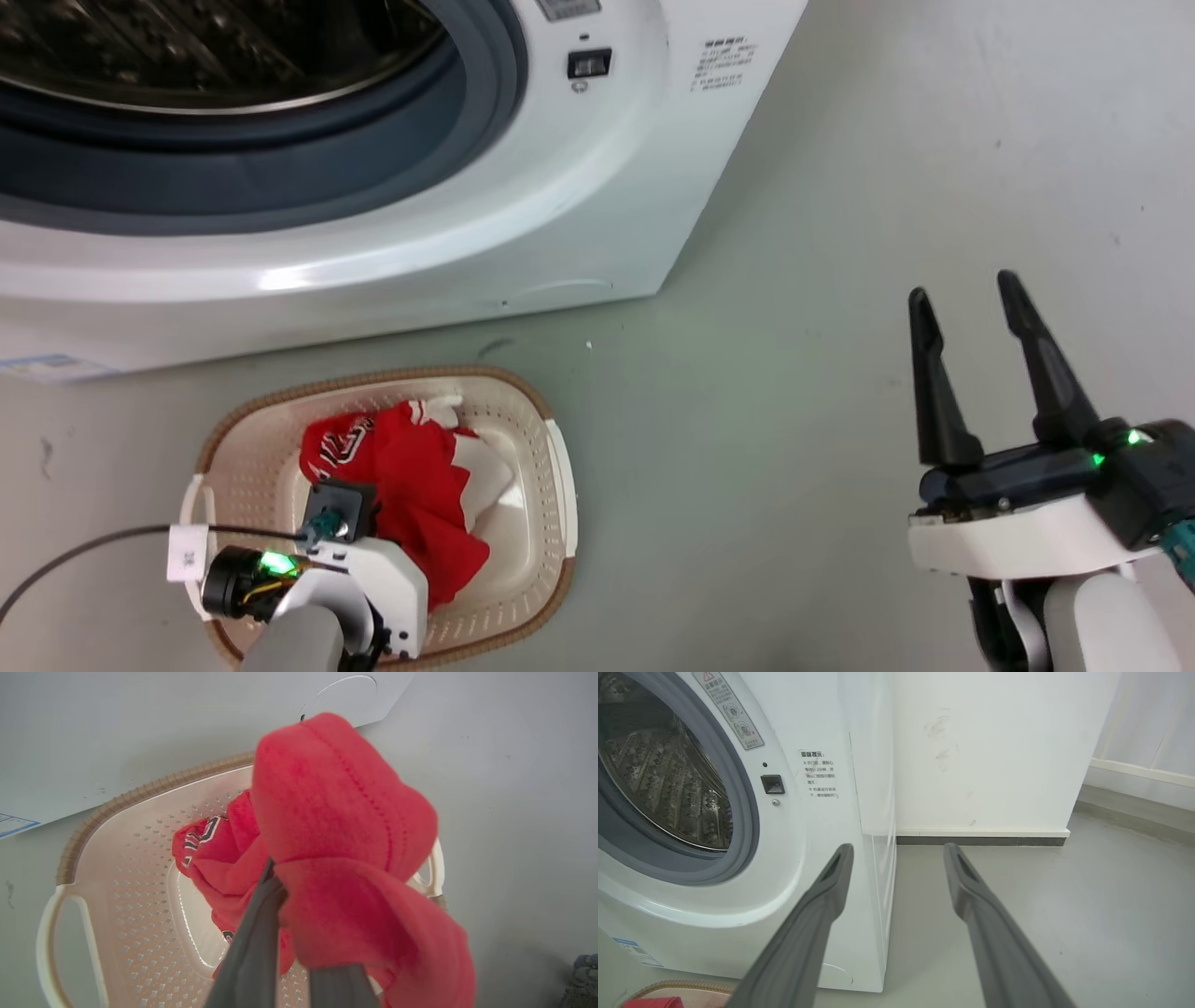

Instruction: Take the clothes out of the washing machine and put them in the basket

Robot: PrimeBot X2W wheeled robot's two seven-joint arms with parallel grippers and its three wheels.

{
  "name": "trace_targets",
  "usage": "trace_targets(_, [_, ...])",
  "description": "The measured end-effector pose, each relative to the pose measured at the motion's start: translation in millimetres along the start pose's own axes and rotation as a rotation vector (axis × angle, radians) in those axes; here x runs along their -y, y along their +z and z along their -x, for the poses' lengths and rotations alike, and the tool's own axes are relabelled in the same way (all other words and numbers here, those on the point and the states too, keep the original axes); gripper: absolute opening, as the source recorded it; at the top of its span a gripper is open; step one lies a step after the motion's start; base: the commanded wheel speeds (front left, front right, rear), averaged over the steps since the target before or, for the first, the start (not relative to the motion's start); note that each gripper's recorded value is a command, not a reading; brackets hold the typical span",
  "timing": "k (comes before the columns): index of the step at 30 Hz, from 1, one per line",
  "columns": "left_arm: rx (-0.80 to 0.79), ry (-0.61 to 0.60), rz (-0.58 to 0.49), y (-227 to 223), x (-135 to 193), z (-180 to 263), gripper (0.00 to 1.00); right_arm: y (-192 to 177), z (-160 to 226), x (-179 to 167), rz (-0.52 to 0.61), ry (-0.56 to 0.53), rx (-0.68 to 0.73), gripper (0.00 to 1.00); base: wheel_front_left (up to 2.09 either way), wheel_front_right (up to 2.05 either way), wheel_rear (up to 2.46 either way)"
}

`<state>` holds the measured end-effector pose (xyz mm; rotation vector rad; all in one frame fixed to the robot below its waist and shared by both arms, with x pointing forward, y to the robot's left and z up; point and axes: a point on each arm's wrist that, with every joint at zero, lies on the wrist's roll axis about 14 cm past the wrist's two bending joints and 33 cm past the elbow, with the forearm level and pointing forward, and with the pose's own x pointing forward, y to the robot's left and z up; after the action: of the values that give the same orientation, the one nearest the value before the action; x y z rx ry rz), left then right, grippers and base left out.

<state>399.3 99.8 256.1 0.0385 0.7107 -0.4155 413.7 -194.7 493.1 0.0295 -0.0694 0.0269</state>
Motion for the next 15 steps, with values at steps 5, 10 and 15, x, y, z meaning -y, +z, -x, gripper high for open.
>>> trace_targets(5, [-0.136,0.0,0.02,-35,-8,-23,0.0,-21,-17,7,0.007,-0.011,-0.037,1.0,0.0,0.0,0.0])
trace_targets(10, [-0.248,-0.005,0.046,-61,-11,-47,0.0,-44,-32,12,0.015,-0.017,-0.074,1.0,0.0,0.0,0.0])
trace_targets(15, [-0.355,-0.022,0.048,-87,-11,-62,0.0,-66,-42,15,0.019,-0.02,-0.109,1.0,0.0,0.0,0.0])
